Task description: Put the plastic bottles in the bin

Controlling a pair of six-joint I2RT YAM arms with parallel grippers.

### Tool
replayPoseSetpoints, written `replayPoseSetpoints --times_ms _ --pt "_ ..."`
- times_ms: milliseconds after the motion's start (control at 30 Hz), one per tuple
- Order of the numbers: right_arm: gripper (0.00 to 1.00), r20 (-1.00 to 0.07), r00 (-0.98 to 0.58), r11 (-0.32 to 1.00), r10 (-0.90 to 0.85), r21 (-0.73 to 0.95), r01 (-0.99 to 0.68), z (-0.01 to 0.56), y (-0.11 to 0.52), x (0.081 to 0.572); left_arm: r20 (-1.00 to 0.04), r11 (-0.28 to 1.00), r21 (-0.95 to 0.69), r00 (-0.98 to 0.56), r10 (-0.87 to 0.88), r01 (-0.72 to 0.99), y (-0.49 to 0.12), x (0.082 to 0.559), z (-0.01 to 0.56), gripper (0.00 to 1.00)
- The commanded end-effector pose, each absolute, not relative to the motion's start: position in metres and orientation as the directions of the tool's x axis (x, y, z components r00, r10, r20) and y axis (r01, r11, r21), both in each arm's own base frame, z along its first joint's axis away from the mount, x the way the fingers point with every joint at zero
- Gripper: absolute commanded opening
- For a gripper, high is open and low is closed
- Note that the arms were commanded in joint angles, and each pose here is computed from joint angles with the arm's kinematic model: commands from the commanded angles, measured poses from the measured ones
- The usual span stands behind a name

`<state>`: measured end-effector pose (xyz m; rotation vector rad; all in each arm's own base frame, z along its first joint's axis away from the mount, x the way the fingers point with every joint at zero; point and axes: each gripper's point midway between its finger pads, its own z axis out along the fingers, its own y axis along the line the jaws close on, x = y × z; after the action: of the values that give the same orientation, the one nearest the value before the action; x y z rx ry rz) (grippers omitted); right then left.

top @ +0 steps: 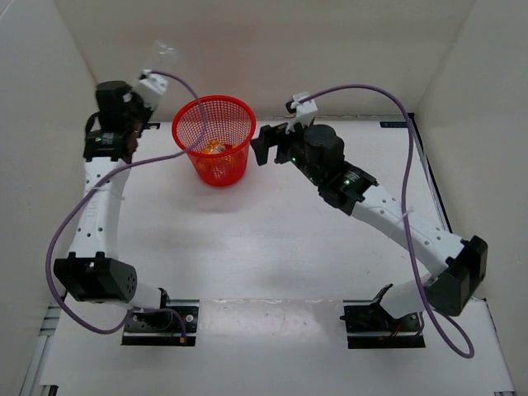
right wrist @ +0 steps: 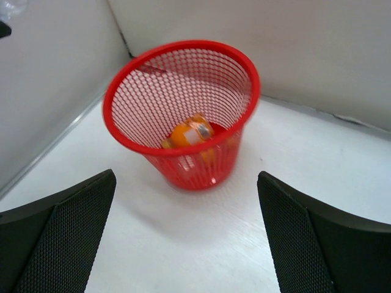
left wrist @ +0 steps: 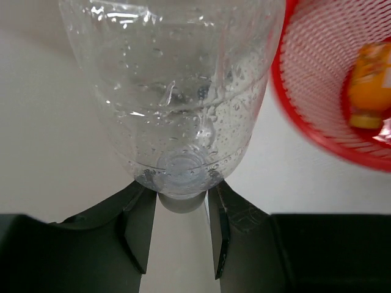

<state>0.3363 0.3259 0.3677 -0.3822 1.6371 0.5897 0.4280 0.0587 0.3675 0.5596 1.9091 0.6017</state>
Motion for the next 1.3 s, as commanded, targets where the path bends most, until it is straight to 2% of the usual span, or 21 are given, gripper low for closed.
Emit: replayPoseSetpoints --times_ms 0,100,300,400,467,533,633,800,1000,1067,1100,1133,1167,1200,1233,1267 --pt "1.00 -0.986 -0.096 0.861 0.134 0.164 -0.482 0.384 0.287 0.328 -0.534 0.604 0.775 -0.318 0.783 0.187 0.023 0.429 0.389 0.10" --pt "1.00 -0.983 -0.102 0.882 0.154 0.183 -0.435 0.374 0.265 0.317 -0.470 0.533 0.816 -0.279 0.837 0.225 0.004 0.439 0.393 0.10" --pt "1.00 -0.980 -0.117 0.903 0.160 0.193 -0.385 0.355 0.234 0.302 -0.414 0.462 0.804 -0.205 0.887 0.375 -0.055 0.439 0.355 0.10" --pt "1.00 -0.979 -0.133 0.908 0.153 0.193 -0.372 0.347 0.228 0.298 -0.449 0.506 0.763 -0.234 0.862 0.402 -0.071 0.451 0.336 0.10" --pt "1.00 -0.979 -0.132 0.908 0.154 0.193 -0.372 0.346 0.226 0.296 -0.531 0.594 0.700 -0.268 0.804 0.395 -0.083 0.464 0.333 0.10" --pt "1.00 -0.978 -0.148 0.909 0.149 0.194 -0.369 0.340 0.226 0.296 -0.616 0.685 0.594 -0.309 0.724 0.422 -0.101 0.475 0.325 0.10" --pt "1.00 -0.978 -0.153 0.915 0.142 0.189 -0.358 0.338 0.222 0.294 -0.673 0.754 0.451 -0.374 0.639 0.477 -0.114 0.481 0.302 0.10" --pt "1.00 -0.980 -0.161 0.923 0.120 0.170 -0.346 0.331 0.215 0.291 -0.634 0.775 0.303 -0.490 0.599 0.555 -0.120 0.480 0.238 0.10" --pt "1.00 -0.980 -0.168 0.935 0.110 0.159 -0.317 0.324 0.208 0.294 -0.629 0.802 0.221 -0.547 0.552 0.555 -0.121 0.477 0.216 0.10" --pt "1.00 -0.980 -0.168 0.935 0.110 0.159 -0.317 0.324 0.208 0.294 -0.629 0.805 0.203 -0.556 0.544 0.558 -0.123 0.475 0.212 0.20" --pt "1.00 -0.980 -0.168 0.935 0.110 0.159 -0.317 0.324 0.208 0.294 -0.626 0.807 0.191 -0.564 0.539 0.559 -0.120 0.475 0.209 0.32" --pt "1.00 -0.980 -0.168 0.935 0.110 0.159 -0.317 0.324 0.208 0.294 -0.632 0.807 0.194 -0.558 0.538 0.557 -0.120 0.474 0.213 0.68" --pt "1.00 -0.980 -0.168 0.935 0.110 0.159 -0.317 0.324 0.208 0.294 -0.634 0.809 0.183 -0.561 0.531 0.559 -0.117 0.471 0.213 0.83" --pt "1.00 -0.980 -0.168 0.935 0.110 0.159 -0.317 0.324 0.208 0.294 -0.634 0.809 0.183 -0.561 0.531 0.559 -0.117 0.471 0.213 0.94" --pt "1.00 -0.980 -0.168 0.935 0.110 0.159 -0.317 0.324 0.208 0.294 -0.645 0.821 0.178 -0.566 0.513 0.542 -0.113 0.471 0.218 1.00" --pt "1.00 -0.980 -0.168 0.932 0.112 0.162 -0.325 0.327 0.211 0.295 -0.654 0.828 0.174 -0.566 0.502 0.533 -0.113 0.470 0.223 1.00"
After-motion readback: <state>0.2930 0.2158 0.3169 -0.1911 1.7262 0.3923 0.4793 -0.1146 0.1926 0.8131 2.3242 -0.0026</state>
